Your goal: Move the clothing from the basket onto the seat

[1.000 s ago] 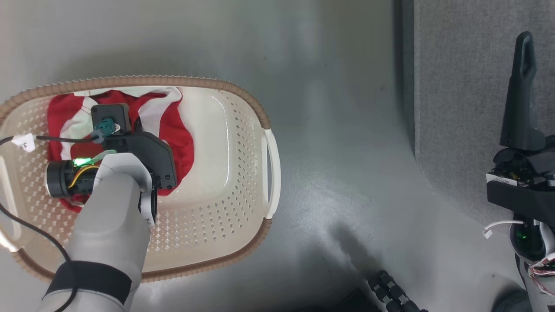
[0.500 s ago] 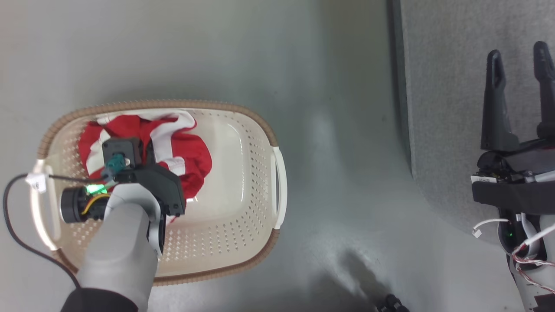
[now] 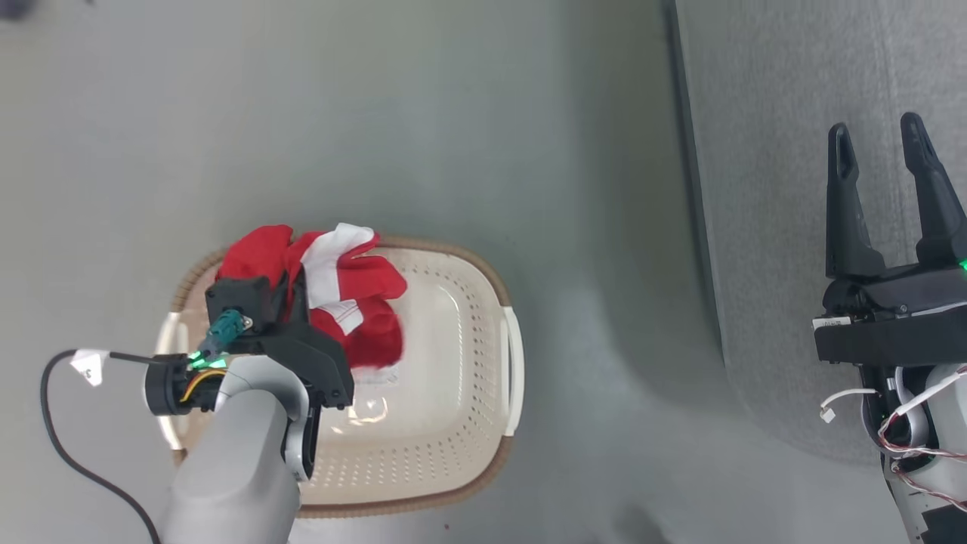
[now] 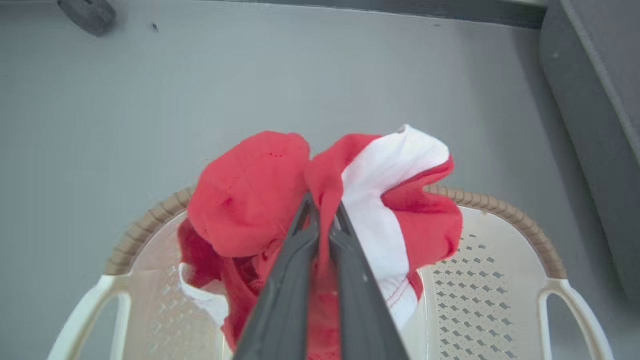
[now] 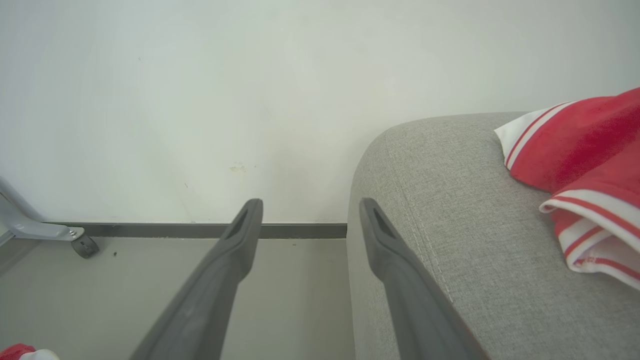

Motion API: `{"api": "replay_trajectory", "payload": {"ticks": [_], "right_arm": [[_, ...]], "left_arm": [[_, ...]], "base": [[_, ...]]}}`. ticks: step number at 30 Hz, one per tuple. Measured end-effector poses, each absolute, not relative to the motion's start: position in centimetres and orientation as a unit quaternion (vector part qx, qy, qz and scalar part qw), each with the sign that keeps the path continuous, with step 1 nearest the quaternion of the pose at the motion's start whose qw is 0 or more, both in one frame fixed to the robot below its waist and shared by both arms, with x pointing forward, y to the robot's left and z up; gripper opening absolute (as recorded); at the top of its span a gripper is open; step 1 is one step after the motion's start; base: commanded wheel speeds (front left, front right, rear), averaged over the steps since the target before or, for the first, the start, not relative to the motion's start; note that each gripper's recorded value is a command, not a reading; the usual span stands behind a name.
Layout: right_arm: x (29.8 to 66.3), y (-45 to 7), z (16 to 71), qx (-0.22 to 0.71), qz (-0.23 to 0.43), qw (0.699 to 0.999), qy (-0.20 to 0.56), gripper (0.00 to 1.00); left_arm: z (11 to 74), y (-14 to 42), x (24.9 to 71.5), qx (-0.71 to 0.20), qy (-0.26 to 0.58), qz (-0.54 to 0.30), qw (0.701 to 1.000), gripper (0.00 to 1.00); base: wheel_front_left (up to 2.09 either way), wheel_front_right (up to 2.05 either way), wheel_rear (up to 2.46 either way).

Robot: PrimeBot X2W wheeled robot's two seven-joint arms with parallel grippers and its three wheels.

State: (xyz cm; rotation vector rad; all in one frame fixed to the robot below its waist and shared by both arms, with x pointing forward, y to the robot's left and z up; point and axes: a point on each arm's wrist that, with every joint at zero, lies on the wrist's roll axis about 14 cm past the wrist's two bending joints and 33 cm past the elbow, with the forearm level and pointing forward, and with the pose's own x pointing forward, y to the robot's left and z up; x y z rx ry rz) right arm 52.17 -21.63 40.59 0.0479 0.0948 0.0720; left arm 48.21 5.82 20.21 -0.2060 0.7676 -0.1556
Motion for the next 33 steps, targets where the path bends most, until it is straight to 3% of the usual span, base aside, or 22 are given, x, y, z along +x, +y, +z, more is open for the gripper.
{"api": "replay_trajectory", "payload": {"ticks": [16, 33], "right_arm": [[49.5, -19.3, 44.2, 0.043, 0.058, 0.997, 0.033, 1.00], [43.6, -14.7, 47.4, 0.075, 0.101, 0.992, 0.023, 1.00]], "left_arm": [[33.9, 8.7, 50.5, -0.107, 0.203, -0.062, 0.971, 0.00], [47.8, 9.1, 46.5, -0.105, 0.025, -0.116, 0.987, 0.00]], "base": [[0.00, 0.00, 0.00], [0.00, 0.00, 0.00]]}}
